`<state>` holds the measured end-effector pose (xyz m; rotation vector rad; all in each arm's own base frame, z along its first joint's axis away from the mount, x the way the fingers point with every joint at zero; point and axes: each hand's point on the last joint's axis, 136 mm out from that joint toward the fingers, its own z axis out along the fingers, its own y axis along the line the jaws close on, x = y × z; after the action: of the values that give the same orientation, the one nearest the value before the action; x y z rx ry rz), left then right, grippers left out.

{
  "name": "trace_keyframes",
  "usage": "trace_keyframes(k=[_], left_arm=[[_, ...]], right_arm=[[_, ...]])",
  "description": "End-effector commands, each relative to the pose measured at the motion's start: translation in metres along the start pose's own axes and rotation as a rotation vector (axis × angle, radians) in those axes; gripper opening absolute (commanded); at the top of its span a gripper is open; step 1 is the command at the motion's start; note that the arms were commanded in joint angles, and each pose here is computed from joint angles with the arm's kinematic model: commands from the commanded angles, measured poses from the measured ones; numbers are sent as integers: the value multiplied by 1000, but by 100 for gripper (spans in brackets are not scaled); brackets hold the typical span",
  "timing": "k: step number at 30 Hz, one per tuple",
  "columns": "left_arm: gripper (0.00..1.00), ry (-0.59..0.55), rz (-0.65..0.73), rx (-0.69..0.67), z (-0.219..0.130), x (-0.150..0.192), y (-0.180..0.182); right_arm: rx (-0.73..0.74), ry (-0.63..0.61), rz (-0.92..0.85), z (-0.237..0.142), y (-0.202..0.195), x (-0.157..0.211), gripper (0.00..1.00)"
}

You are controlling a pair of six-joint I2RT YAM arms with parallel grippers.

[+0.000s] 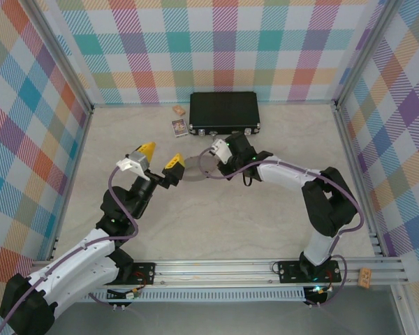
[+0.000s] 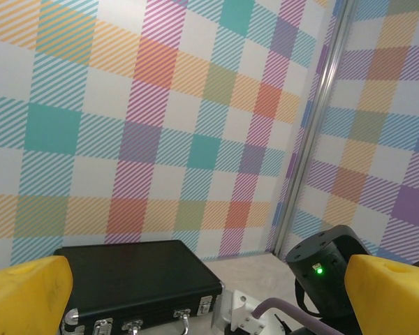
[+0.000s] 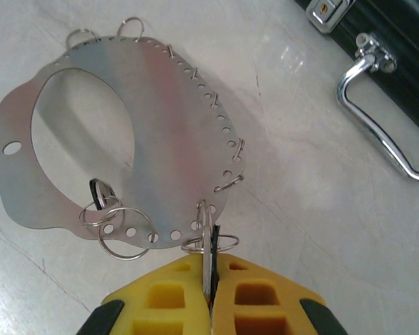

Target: Put the keys on the keyring

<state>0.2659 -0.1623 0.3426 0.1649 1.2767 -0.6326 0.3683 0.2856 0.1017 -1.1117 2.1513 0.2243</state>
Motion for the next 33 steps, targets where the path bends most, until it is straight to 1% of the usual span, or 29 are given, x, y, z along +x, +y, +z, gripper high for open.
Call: trace_keyframes(k=[1, 11, 17, 20, 33], left_arm=[[100, -30, 7, 12, 0, -7, -1], [100, -31, 7, 3, -1, -5, 1], [100, -31, 8, 1, 0, -4, 2], [100, -33, 9, 1, 0, -4, 2], [100, -37, 7, -2, -2, -2, 3]], right_arm=[[-10, 55, 9, -1, 0, 15, 0], [-42, 238, 13, 17, 1, 47, 0], [-51, 285, 32, 18, 2, 56, 0], [-63, 334, 40, 17, 4, 65, 0], [-39, 462, 73, 9, -4, 90, 0]])
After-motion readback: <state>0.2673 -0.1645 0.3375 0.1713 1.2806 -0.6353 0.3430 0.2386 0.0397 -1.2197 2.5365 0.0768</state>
